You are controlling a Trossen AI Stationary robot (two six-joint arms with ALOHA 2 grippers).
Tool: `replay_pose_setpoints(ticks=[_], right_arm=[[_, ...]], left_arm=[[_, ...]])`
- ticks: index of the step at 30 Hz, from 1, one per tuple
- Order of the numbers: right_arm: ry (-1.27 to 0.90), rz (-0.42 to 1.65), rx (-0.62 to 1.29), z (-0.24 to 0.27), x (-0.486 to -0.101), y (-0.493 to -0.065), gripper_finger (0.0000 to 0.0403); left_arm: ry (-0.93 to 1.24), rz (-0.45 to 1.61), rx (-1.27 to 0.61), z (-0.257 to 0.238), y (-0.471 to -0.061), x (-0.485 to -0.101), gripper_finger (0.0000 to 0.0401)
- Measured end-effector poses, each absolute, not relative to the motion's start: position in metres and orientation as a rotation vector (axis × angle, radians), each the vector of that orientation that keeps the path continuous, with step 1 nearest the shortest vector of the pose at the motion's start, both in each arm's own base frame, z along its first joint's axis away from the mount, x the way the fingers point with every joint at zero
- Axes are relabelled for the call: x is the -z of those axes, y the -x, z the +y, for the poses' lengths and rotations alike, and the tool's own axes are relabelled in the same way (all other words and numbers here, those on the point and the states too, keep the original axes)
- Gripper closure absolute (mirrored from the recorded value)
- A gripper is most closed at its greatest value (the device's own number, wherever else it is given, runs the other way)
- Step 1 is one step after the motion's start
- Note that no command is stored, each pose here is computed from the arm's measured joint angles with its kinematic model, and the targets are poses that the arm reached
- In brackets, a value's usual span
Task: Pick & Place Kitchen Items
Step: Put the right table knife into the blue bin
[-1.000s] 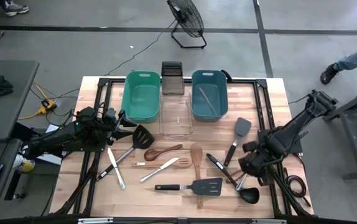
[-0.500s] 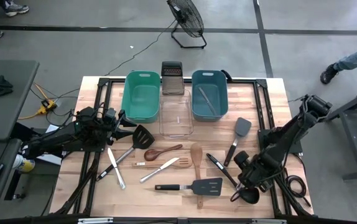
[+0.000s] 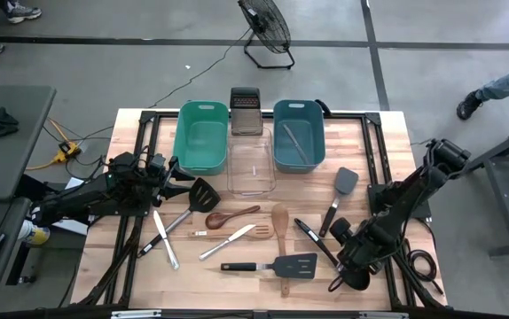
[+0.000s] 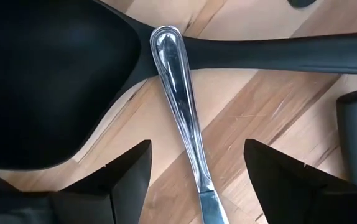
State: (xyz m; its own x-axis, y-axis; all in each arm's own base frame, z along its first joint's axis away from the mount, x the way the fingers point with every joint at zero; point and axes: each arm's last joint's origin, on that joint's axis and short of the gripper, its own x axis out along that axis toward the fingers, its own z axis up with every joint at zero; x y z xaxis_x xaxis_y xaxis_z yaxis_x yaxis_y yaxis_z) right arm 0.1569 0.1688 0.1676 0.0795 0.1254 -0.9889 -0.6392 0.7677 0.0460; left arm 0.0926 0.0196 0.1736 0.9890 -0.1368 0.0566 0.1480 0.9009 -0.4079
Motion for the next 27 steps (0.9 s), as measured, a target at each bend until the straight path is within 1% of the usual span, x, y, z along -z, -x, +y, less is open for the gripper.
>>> replay_pose_setpoints(ticks=[15,27], right_arm=[[0.498,1.406,-0.615,0.178,-0.146,-0.165,0.0156],[0.522,1.393,-0.639,0.178,-0.141,-0.165,0.0156]], left_arm=[[0.424,-0.026,0.148,0.02,-0.093,-0.174,0.0178],[0.424,-0.026,0.148,0.02,-0.093,-0.174,0.0178]])
